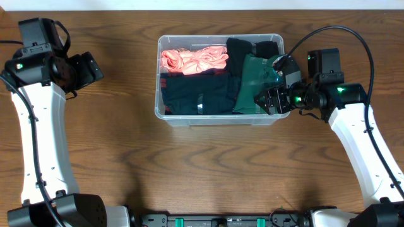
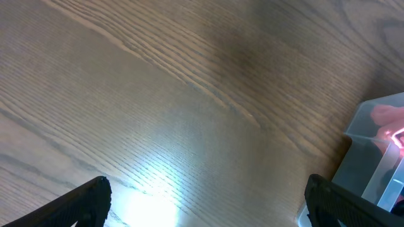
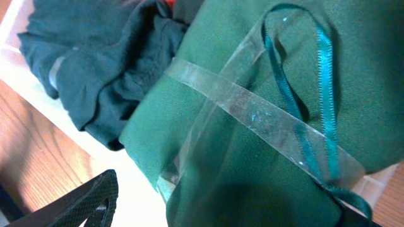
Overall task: Pack container
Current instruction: 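Lift the green bundle over the bin's right side with the right gripper, then lower the green bundle into the bin's right side and release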
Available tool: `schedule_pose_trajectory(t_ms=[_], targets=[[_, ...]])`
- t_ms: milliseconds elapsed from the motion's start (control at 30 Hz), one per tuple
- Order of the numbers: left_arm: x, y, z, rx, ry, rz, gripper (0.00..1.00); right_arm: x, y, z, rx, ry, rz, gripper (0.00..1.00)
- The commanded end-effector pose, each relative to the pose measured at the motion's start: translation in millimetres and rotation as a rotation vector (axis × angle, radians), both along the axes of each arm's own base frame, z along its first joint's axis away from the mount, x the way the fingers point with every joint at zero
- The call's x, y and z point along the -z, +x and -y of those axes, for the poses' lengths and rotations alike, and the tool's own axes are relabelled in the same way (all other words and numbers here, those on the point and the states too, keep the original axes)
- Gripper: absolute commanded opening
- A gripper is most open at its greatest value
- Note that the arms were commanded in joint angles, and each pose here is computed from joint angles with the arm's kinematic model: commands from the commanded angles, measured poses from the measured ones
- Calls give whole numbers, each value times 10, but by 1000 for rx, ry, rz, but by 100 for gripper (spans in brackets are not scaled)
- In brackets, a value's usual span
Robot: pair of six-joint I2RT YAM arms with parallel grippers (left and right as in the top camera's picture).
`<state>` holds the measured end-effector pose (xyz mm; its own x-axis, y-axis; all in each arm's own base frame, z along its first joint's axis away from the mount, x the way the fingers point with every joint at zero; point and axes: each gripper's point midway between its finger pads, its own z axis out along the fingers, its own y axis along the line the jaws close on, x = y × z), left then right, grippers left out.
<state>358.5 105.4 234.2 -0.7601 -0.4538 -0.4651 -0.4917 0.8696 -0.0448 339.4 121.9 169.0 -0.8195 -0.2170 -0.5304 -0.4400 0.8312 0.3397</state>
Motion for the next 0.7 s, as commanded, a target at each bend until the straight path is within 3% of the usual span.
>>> schedule_pose_trajectory(t_ms=[0,167,300,533,667], targets=[[9,-6,-27,-19,-2,-1,98,-410,172,42,-20,-47,143,80],[9,-6,-27,-19,-3,-1,98,-986,368,152,6,-112,287,79],[9,-6,-27,-19,-2,-1,98,-1286,446,157,18,-110,362,71],[9,-5,-25,-19,-3,-1,98,-1054,410,69,-5,-114,273,59],[9,-6,-27,-19,-3,-1,98,-768,427,226,86,-182,156,53]])
